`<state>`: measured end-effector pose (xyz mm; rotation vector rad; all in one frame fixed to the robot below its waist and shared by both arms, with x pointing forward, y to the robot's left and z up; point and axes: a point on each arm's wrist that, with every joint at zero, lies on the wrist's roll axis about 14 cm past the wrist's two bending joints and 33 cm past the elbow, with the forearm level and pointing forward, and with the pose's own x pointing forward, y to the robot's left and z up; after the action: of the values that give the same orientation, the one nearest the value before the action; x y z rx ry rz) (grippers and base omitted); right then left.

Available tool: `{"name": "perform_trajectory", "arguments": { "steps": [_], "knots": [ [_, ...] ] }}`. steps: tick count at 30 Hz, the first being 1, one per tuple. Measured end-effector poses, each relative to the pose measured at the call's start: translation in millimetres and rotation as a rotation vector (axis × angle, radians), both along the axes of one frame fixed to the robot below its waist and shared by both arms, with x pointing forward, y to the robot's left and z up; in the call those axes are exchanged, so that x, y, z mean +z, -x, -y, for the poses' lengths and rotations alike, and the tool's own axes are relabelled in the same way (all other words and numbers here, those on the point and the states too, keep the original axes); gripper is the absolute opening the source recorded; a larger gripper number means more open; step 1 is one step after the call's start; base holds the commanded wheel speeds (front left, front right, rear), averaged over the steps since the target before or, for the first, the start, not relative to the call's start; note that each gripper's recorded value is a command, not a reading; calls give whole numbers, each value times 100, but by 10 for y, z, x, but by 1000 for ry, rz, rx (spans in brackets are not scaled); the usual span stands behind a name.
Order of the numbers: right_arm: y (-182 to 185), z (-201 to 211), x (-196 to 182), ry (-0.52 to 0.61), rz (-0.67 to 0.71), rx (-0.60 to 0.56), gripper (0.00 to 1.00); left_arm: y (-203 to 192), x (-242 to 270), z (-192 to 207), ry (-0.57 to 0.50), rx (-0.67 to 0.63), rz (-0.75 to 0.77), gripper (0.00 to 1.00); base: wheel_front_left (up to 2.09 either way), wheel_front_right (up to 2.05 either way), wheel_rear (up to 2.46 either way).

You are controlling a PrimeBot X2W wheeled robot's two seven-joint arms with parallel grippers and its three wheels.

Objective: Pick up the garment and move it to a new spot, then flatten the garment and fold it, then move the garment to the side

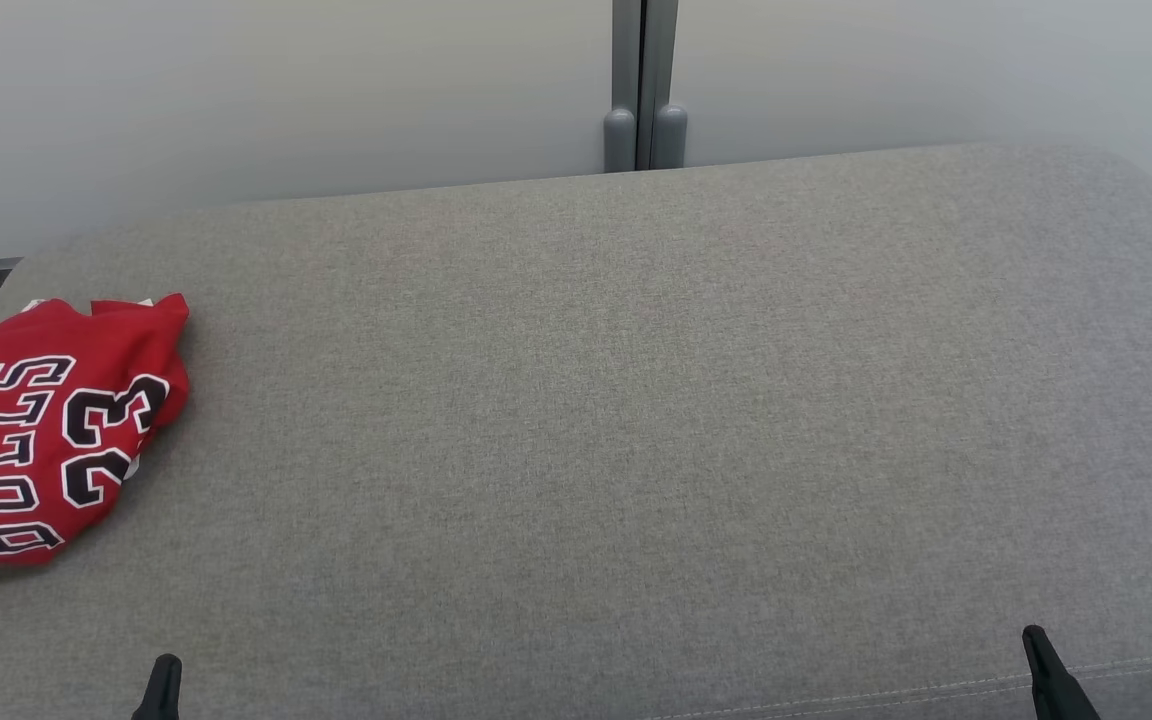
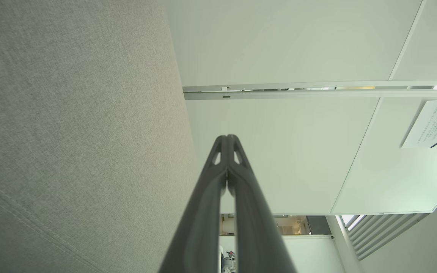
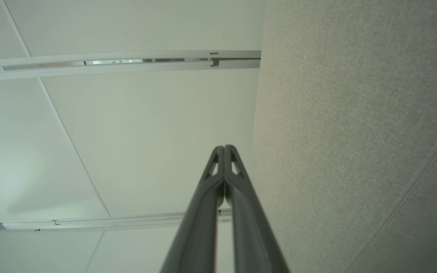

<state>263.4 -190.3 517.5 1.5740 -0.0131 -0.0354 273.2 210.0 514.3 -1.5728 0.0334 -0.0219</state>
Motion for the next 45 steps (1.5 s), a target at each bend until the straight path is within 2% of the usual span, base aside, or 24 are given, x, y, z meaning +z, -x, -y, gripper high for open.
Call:
{"name": "perform_trajectory", "arguments": {
  "steps": [45],
  "knots": [
    [0, 0, 0, 0, 0, 0, 0, 0, 0, 0, 0, 0, 0, 0, 0, 0, 0]
  ]
}}
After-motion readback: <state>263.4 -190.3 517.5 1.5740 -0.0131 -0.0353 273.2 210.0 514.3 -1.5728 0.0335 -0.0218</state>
